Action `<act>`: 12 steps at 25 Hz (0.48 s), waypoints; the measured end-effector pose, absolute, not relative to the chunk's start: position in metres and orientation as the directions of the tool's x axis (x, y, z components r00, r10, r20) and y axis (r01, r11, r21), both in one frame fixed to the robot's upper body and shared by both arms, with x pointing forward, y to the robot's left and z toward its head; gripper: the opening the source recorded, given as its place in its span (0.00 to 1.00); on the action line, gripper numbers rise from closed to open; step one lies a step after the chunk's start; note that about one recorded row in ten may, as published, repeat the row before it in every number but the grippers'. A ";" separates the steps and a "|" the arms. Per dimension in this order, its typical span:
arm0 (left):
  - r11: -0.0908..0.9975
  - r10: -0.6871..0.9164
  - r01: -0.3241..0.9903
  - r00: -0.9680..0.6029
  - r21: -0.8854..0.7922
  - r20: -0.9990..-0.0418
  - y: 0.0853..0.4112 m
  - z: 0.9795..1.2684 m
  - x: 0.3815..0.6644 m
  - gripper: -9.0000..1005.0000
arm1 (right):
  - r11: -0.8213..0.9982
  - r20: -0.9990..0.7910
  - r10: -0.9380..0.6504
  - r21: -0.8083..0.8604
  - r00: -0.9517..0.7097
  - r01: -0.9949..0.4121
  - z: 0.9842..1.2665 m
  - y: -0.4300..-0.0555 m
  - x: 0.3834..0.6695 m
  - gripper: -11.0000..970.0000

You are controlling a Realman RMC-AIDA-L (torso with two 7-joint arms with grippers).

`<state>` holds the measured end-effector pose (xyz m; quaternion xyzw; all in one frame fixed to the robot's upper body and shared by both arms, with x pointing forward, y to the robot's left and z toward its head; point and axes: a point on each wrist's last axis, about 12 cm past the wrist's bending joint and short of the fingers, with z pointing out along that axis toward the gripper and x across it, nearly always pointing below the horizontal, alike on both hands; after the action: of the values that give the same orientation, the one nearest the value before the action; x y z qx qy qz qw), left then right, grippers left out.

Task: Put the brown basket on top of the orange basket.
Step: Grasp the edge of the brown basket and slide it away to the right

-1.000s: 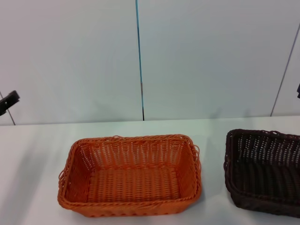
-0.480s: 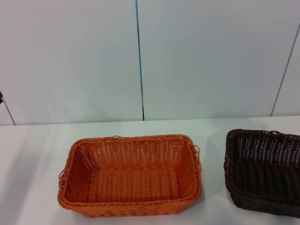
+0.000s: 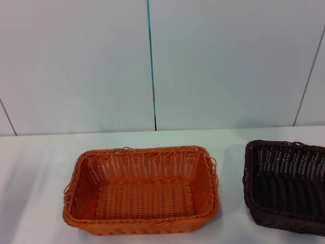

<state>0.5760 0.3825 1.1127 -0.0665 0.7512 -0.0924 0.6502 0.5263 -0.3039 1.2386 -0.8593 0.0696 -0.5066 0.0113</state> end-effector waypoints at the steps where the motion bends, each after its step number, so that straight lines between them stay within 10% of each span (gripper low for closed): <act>1: 0.973 -0.223 0.016 -0.151 -0.228 -0.963 0.383 1.111 0.575 0.92 | -0.990 0.869 -0.129 -0.088 0.477 -0.107 1.239 -0.304 0.527 0.95; 12: 0.971 -0.237 -0.010 -0.175 -0.239 -0.955 0.389 1.101 0.566 0.92 | -0.988 0.821 -0.127 -0.057 0.556 -0.143 1.224 -0.315 0.538 0.95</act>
<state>0.5662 0.3891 1.1006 -0.0811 0.7614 -0.0894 0.6370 0.5378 -0.3149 1.2245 -0.8821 0.0766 -0.4647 -0.0083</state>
